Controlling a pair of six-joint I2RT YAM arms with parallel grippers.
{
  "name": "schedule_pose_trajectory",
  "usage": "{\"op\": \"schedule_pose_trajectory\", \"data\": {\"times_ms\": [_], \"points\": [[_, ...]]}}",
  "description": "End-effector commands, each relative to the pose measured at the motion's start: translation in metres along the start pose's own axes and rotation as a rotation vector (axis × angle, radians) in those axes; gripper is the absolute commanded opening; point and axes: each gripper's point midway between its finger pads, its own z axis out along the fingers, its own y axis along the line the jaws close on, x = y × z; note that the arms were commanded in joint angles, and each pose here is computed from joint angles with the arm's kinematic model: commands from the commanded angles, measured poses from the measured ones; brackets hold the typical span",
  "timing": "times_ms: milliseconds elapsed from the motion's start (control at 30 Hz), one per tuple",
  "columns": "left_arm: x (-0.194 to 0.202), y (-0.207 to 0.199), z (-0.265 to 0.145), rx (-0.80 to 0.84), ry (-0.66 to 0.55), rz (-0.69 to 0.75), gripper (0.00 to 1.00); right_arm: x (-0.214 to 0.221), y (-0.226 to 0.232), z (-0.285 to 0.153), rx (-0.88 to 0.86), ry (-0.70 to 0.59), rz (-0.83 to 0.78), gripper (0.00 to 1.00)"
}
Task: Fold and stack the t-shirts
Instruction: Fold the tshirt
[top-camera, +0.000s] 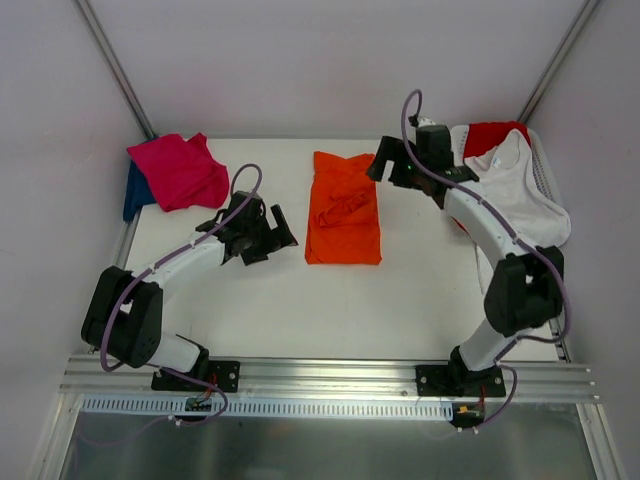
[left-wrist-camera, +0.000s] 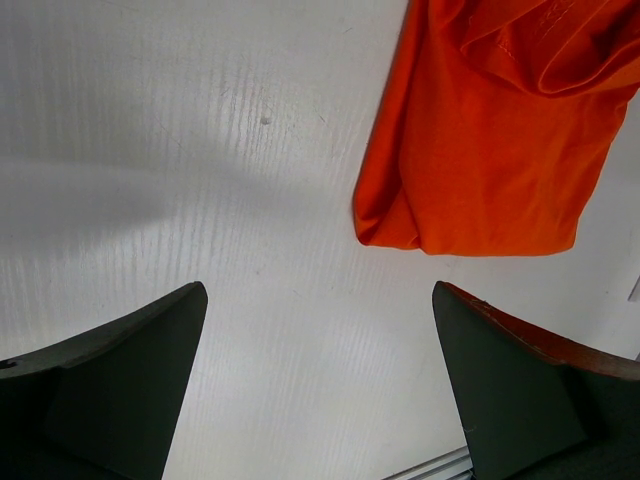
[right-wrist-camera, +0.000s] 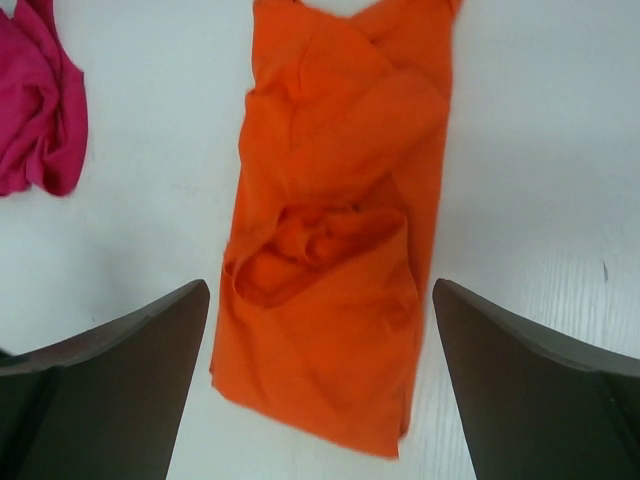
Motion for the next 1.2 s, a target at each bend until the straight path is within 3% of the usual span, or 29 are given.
{"op": "schedule_pose_trajectory", "data": {"times_ms": [0, 267, 400, 633, 1167], "points": [[-0.006, -0.004, -0.007, 0.018, -0.043, 0.002, 0.98, 0.026, -0.011, -0.032, -0.069, -0.074, 0.061, 0.99], [-0.003, -0.031, 0.004, 0.282, -0.127, -0.129, 0.97, 0.137, -0.043, -0.051, -0.079, 0.054, 0.192, 0.99], [0.002, -0.034, 0.024, 0.275, -0.06, -0.131, 0.97, 0.175, -0.046, -0.05, -0.125, 0.117, 0.259, 0.99], [0.016, -0.035, 0.048, 0.298, 0.015, -0.197, 0.95, 0.207, -0.041, -0.036, -0.188, 0.187, 0.366, 1.0], [0.027, -0.055, 0.076, 0.31, 0.103, -0.201, 0.91, 0.23, -0.031, -0.004, -0.198, 0.281, 0.372, 1.0]]}}
